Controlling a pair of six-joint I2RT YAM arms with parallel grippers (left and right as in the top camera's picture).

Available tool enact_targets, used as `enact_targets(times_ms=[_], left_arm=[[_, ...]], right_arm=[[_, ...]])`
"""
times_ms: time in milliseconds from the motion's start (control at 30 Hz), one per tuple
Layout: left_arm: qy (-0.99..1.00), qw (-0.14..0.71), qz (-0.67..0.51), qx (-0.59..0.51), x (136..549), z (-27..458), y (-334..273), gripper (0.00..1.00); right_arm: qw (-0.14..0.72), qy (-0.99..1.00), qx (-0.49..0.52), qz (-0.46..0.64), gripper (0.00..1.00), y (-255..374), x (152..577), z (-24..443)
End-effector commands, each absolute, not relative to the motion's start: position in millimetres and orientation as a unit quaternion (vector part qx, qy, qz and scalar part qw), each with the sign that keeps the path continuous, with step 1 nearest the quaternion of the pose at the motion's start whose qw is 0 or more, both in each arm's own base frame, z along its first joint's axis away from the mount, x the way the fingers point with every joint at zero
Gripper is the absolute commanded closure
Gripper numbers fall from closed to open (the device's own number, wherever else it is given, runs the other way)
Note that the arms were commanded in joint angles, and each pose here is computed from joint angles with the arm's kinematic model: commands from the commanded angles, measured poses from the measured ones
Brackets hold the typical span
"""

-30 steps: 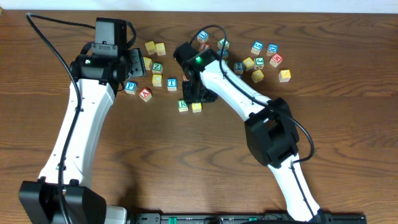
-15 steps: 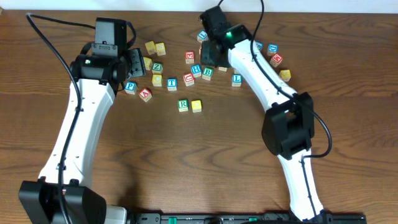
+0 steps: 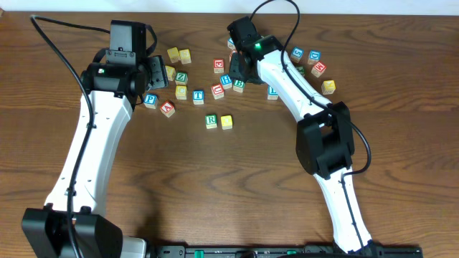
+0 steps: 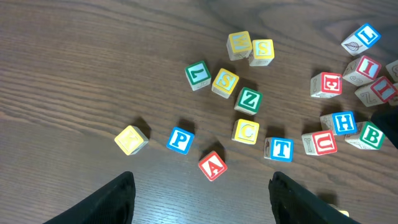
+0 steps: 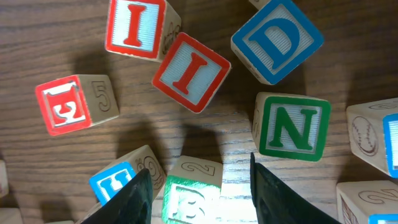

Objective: Spell out ROBOT
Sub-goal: 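Move the right gripper back to the pile over the green B block, then grasp the green B block with the right gripper, place right of O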

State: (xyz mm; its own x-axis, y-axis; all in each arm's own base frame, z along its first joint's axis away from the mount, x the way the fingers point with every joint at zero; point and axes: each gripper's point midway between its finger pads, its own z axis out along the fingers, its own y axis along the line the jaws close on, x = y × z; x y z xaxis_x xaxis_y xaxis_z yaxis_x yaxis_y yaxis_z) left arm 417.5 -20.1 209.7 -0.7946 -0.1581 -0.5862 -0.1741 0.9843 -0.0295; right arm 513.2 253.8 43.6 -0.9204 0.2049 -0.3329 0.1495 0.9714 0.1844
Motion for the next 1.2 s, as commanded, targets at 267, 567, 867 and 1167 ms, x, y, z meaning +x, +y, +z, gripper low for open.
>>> enact_targets(times_ms=[267, 567, 867, 1167], left_arm=[[0.946, 0.31, 0.022, -0.086, 420, 212, -16, 0.31], [0.946, 0.31, 0.022, -0.086, 420, 212, -16, 0.31], [0.946, 0.31, 0.022, -0.086, 420, 212, -16, 0.31], [0.946, 0.31, 0.022, -0.086, 420, 212, -16, 0.32]], right_arm=[[0.162, 0.98, 0.095, 0.072, 0.53, 263, 505, 25], [0.161, 0.981, 0.093, 0.064, 0.53, 265, 503, 16], [0.149, 0.983, 0.096, 0.054, 0.62, 259, 500, 6], [0.151, 0.982, 0.101, 0.058, 0.59, 255, 504, 7]])
